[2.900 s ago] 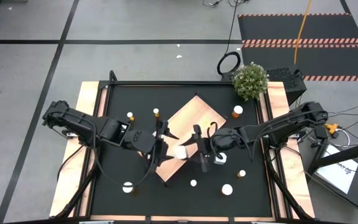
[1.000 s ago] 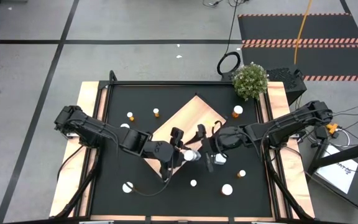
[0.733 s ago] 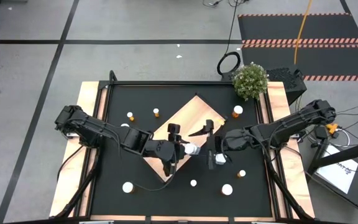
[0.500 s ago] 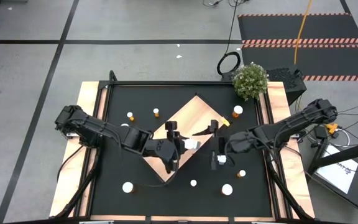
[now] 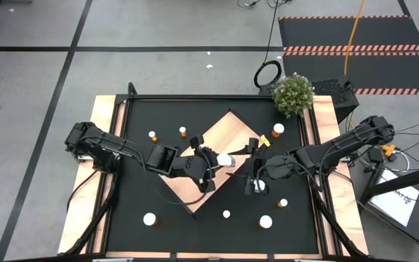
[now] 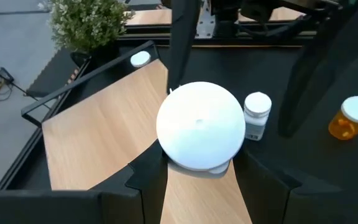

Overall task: Pick and place medicine bottles onto shelf by color
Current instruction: Put the white pill bottle on the shelf

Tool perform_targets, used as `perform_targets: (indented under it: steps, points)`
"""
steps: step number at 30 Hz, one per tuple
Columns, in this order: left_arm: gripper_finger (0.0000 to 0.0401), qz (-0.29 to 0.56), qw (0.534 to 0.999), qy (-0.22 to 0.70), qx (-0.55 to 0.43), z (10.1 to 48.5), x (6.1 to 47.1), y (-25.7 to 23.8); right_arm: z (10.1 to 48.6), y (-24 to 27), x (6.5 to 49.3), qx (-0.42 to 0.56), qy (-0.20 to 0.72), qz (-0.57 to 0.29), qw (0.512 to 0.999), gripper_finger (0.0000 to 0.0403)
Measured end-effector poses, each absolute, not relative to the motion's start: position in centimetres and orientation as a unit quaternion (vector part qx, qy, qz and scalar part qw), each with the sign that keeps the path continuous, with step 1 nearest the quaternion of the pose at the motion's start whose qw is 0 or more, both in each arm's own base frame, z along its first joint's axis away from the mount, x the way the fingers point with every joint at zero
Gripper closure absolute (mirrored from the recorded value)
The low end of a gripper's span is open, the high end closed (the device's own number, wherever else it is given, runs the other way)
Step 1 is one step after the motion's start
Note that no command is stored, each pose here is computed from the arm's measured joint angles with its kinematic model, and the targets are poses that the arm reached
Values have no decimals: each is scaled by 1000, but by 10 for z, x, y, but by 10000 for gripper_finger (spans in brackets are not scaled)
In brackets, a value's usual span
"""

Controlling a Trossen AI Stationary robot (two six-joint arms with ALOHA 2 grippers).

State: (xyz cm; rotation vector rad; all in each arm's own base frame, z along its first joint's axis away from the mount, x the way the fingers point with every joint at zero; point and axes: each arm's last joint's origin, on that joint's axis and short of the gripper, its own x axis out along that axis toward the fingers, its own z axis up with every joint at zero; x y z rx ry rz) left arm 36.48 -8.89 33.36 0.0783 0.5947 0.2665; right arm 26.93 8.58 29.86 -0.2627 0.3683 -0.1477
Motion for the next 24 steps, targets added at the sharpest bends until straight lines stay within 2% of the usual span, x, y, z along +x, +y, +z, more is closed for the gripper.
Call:
perform_targets:
  steps: [7,11,15,20,24]
  points:
    - [229,127,948,289,36,334,365,-90,297,78,271,-118,194,-82,970,167]
    - [229,124,948,290,41,334,365,-90,295,74,272,-109,203,-54,971,211]
    - [228,82,948,300,66,334,365,-92,294,73,273,-105,207,-35,972,246]
    - [223,63,951,294,78,335,365,-98,294,74,272,-117,208,-23,971,246]
    - [182,56,954,284,75,337,365,-101,294,75,273,-125,204,7,971,231]
